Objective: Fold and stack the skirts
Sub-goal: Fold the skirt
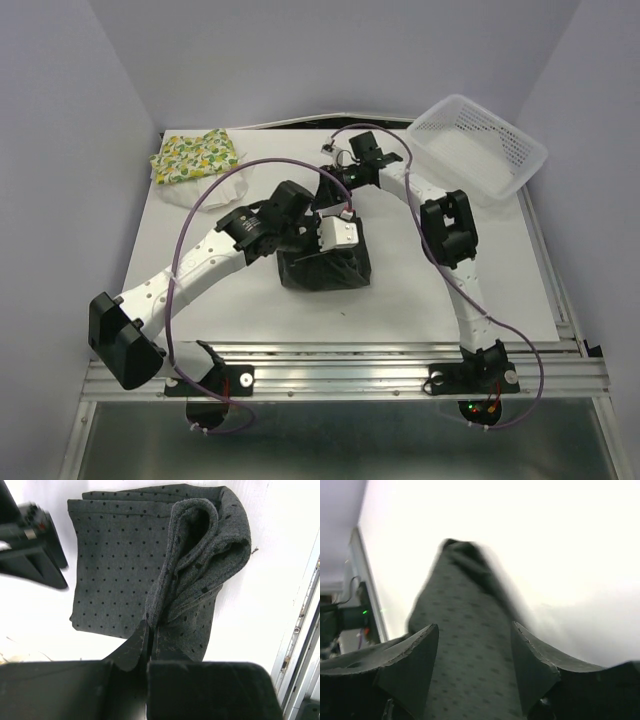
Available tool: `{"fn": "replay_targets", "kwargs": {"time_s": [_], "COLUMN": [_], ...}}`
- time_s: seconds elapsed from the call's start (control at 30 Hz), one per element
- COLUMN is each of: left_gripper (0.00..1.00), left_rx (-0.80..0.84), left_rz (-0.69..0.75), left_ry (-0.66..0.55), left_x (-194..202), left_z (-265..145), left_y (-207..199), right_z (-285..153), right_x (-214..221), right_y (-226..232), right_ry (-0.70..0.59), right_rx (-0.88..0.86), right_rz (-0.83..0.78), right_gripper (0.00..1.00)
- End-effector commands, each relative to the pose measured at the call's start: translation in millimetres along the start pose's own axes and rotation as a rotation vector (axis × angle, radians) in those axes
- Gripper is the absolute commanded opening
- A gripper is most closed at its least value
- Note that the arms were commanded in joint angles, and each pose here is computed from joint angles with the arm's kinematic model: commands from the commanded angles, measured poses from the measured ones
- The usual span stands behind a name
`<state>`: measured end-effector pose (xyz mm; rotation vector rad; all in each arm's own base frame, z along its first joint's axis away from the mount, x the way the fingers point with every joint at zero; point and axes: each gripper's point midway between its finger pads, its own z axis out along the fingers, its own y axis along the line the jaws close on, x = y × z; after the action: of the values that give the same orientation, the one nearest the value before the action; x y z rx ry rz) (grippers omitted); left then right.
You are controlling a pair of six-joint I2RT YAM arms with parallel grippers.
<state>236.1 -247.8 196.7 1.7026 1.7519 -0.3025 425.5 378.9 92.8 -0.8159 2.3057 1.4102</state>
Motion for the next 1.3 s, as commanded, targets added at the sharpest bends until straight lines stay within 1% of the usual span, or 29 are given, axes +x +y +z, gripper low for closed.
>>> {"fn": "replay_targets", "kwargs": {"time_s": [0.0,0.1,0.13,0.17,0.2,0.27,0.3,0.37,0.4,0.43,0.53,0.57,0.63,0.73,0.8,0.83,0.87,1.0,1.07,1.2,1.27], "left_gripper": [0.0,0.0,0.0,0.0,0.0,0.0,0.0,0.0,0.0,0.0,0.0,0.0,0.0,0.0,0.0,0.0,0.0,0.0,0.0,0.0,0.0], "left_rx": [-0.012,-0.017,-0.021,-0.021,-0.03,-0.049,-0.075,-0.107,-0.13,-0.175,-0.241,-0.245,-0.264,-0.275,-0.292,-0.331,-0.33,-0.367,-0.38,-0.428,-0.419], "left_rz": [0.011,0.01,0.012,0.011,0.01,0.006,0.002,-0.015,-0.018,-0.036,-0.041,-0.05,-0.052,-0.056,-0.054,-0.06,-0.067,-0.092,-0.086,-0.064,-0.061], "left_ry": [-0.081,-0.087,-0.087,-0.085,-0.084,-0.072,-0.065,-0.055,-0.051,-0.016,0.004,0.02,0.041,0.093,0.082,0.109,0.127,0.128,0.155,0.155,0.168], "left_x": [-25.5,-29.7,-30.6,-30.7,-31.3,-31.5,-31.0,-28.7,-28.3,-21.5,-20.1,-16.1,-11.9,7.3,9.2,16.6,24.8,35.7,48.4,57.3,64.2], "left_z": [-13.6,-14.0,-14.6,-13.8,-13.9,-12.5,-12.3,-6.9,-4.6,0.3,7.7,15.7,21.6,41.6,49.9,50.1,58.4,74.2,81.3,93.2,103.3], "left_y": [4.7,7.9,9.2,9.9,12.4,19.8,26.6,39.1,45.4,55.7,73.1,76.3,82.6,85.0,89.5,96.3,95.4,106.0,105.9,112.2,109.4], "right_z": [-1.2,9.3,14.8,17.6,19.8,23.1,23.8,24.3,22.1,24.6,20.6,19.8,18.6,15.6,15.2,15.4,15.1,14.8,14.4,16.2,17.5], "right_x": [6.5,21.9,30.9,35.7,41.1,53.1,65.3,82.2,77.3,91.1,99.5,101.2,103.9,105.9,106.6,107.1,106.5,108.4,109.4,109.6,110.1], "right_y": [-42.6,-59.4,-66.2,-67.5,-66.7,-61.8,-61.9,-48.4,-43.7,-37.7,-30.0,-28.1,-26.6,-20.9,-19.1,-19.3,-18.3,-17.7,-16.8,-20.3,-23.6], "right_ry": [0.006,0.028,0.036,0.041,0.049,0.07,0.09,0.123,0.115,0.139,0.144,0.147,0.151,0.154,0.155,0.156,0.155,0.158,0.16,0.16,0.161], "right_rx": [0.097,0.106,0.1,0.087,0.068,0.009,-0.004,-0.047,-0.057,-0.073,-0.097,-0.104,-0.107,-0.123,-0.132,-0.133,-0.136,-0.139,-0.143,-0.132,-0.119], "right_rz": [0.037,0.08,0.099,0.114,0.139,0.165,0.183,0.189,0.171,0.189,0.196,0.199,0.198,0.2,0.205,0.204,0.205,0.21,0.215,0.223,0.23], "right_gripper": [0.63,0.61,0.58,0.58,0.54,0.48,0.42,0.37,0.36,0.34,0.29,0.27,0.26,0.25,0.23,0.22,0.22,0.22,0.22,0.22,0.22]}}
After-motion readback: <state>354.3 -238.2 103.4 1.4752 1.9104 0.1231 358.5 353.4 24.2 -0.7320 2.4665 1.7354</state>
